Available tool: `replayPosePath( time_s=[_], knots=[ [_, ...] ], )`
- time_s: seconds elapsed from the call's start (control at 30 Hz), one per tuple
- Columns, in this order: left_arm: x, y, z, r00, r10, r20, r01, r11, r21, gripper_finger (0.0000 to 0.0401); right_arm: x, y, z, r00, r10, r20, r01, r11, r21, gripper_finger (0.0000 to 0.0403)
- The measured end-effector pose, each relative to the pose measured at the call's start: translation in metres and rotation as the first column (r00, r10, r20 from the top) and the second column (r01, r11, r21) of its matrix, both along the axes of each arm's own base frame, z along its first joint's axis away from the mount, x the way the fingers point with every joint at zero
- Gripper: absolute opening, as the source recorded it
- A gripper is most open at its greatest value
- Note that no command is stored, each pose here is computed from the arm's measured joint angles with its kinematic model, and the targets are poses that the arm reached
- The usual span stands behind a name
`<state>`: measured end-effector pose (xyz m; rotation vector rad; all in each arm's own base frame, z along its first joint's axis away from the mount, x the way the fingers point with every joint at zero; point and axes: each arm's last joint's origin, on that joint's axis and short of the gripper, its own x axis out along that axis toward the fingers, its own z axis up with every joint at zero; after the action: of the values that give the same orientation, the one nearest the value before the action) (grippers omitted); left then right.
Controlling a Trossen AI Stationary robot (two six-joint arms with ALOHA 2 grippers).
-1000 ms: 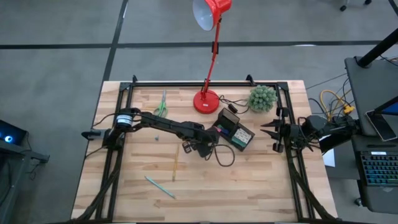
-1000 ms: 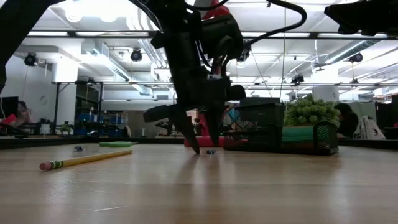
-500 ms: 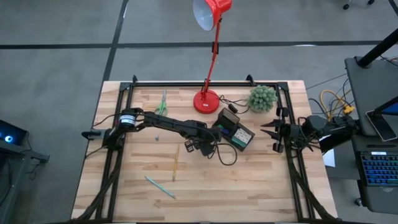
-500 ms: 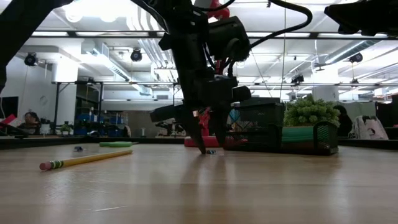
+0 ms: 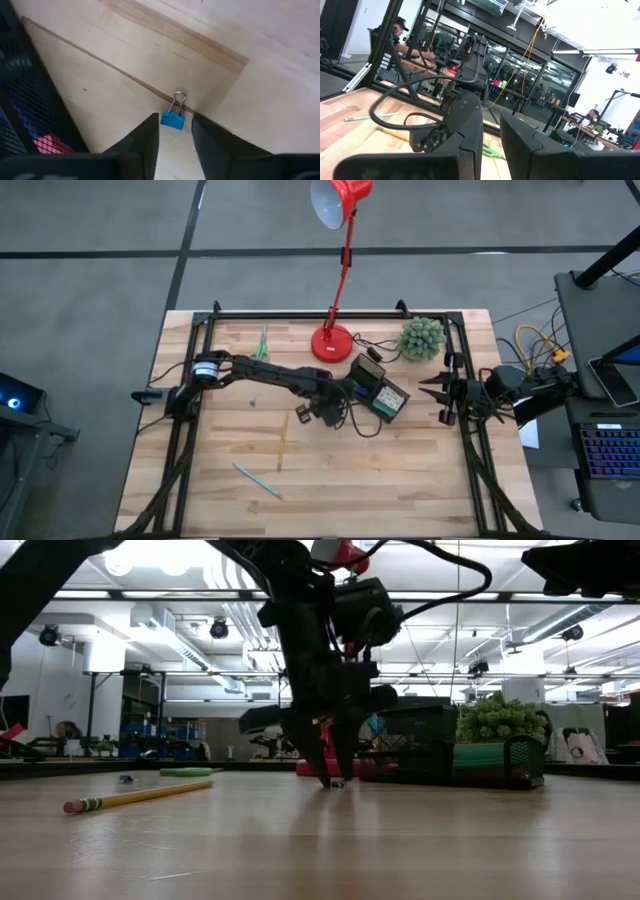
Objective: Pick and place office supplies into organizer
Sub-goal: Put the right binder clip into the desk organizer
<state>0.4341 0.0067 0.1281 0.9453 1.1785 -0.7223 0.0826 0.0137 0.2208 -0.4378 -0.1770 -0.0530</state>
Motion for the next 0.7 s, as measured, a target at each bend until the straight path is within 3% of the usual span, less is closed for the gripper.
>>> replayPosePath(
  time_s=[0.23,0.7],
  knots=[
    [0.0,0.0023,-0.0006,1.0,0.028,0.005,-0.028,0.999,-0.029,0.0066,0.0,0.0,0.0,1.0,0.001,0.0,-0.001,1.0,0.004,0.0056],
    [0.0019,0.0016,0.0024,0.985,0.173,0.011,-0.172,0.982,-0.079,0.0063,0.0,0.0,0.0,1.0,0.001,0.0,-0.001,1.0,0.005,0.0056]
  ],
)
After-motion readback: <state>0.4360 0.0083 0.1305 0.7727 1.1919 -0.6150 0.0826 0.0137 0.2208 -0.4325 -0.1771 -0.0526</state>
